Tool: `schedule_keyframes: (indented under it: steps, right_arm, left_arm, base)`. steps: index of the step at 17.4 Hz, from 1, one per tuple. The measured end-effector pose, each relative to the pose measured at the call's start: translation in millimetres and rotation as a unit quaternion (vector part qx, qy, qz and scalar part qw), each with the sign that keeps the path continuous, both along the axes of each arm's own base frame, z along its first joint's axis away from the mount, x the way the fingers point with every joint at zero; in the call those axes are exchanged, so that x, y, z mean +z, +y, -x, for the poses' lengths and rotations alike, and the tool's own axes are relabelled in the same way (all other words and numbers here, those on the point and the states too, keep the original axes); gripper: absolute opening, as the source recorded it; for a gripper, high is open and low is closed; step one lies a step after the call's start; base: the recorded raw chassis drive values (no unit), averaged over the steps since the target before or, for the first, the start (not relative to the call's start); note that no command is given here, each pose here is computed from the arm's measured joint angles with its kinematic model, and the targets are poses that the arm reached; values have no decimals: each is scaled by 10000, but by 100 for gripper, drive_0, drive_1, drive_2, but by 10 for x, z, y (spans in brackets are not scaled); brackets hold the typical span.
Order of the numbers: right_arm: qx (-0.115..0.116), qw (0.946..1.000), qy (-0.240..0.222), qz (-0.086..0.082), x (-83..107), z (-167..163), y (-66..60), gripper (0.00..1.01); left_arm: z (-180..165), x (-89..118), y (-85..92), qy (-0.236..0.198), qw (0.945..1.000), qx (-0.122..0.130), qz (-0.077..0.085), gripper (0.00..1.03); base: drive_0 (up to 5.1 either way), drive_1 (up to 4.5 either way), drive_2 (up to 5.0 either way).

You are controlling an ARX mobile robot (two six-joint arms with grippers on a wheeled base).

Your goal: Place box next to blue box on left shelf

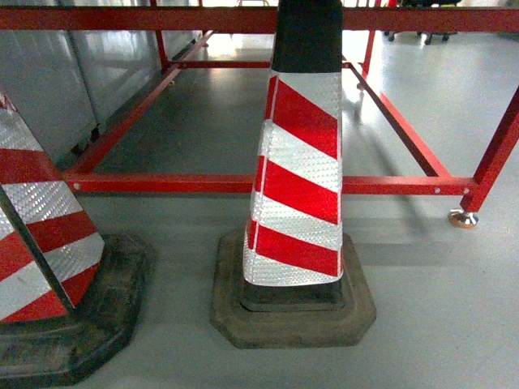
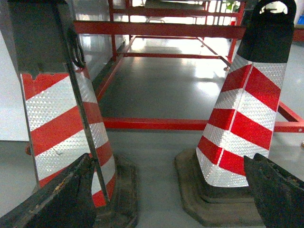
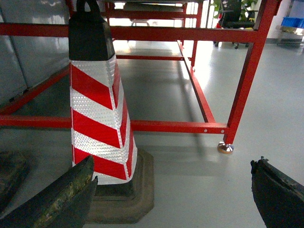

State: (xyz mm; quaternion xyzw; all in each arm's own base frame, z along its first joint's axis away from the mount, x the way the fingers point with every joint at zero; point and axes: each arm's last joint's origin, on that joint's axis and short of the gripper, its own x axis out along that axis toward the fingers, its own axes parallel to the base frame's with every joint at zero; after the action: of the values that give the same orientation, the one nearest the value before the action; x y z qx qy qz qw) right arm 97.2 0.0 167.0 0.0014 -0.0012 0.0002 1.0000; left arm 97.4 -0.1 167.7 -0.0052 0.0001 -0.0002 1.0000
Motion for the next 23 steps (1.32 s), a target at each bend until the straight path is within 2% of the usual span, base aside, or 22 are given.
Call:
schedule_keyframes:
  steps: [23]
  right_arm:
    - [-2, 10000, 8, 0, -2, 0, 0, 98]
  left_arm:
    - [0, 0, 1, 0, 10000, 10, -2, 98]
  base:
    - [0, 0, 0]
